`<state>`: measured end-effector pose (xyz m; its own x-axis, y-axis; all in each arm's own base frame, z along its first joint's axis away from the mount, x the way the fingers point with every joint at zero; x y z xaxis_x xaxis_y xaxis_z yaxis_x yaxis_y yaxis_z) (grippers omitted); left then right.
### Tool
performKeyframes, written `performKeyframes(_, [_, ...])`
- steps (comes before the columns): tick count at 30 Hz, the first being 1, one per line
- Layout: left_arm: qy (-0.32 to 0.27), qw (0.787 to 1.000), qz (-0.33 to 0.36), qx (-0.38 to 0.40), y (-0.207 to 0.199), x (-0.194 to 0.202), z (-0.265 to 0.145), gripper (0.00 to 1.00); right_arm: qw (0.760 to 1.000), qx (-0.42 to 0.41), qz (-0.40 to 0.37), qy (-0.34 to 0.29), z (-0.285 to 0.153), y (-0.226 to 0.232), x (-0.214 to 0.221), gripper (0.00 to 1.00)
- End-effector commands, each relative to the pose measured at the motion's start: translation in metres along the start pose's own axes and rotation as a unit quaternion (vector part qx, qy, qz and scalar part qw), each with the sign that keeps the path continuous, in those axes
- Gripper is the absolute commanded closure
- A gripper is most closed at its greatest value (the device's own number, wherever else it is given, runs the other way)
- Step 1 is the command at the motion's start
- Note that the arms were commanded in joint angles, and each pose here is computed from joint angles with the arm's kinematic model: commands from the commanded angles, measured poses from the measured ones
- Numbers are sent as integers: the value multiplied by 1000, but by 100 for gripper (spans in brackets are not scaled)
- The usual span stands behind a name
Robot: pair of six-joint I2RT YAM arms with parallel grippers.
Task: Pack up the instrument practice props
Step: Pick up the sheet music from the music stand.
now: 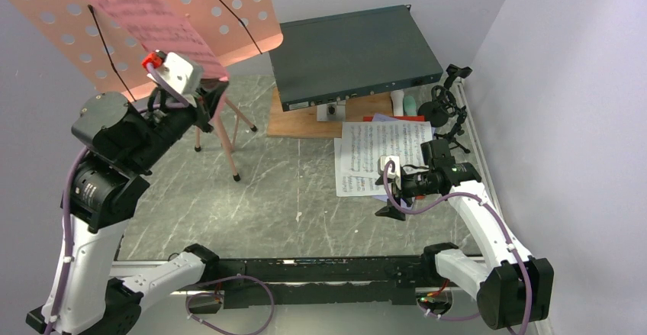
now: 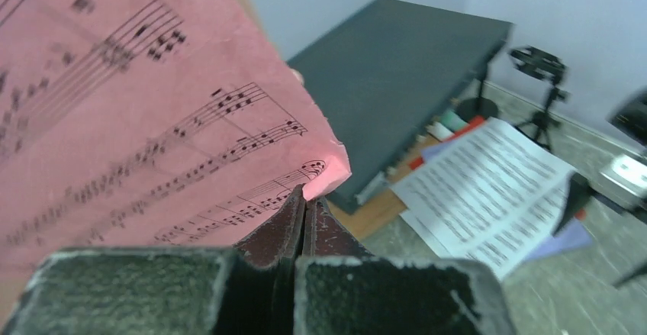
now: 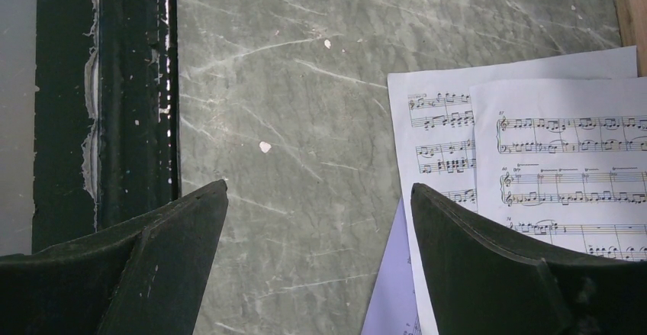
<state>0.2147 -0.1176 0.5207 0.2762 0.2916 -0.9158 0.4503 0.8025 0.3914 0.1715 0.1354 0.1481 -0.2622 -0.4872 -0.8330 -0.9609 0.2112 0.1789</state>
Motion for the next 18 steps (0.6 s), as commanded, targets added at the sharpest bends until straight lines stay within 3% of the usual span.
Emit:
performKeyframes(1, [-42, 990, 19, 134, -43, -3, 3, 100, 1000, 0, -11, -15, 1, -1, -5, 7])
performKeyframes(6, [-55, 971, 10, 232, -75, 0, -3, 100, 1000, -1, -9, -15, 1, -1, -3, 7])
performKeyframes(18, [-9, 907, -73, 415, -136, 34, -2, 100, 1000, 1, -1, -15, 1, -4, -2, 7])
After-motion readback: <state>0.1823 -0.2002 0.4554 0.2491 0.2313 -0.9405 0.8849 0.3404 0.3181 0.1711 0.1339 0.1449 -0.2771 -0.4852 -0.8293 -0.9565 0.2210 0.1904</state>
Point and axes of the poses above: each gripper's point midway between its finger pads, its own z axis out along the fingers, its own y axis along the line the jaws close on, x = y × z, the point moved 2 cm from there along -z, back along the fingers, and after that the axes turned 13 degrees about z, right-handed, at the moved point
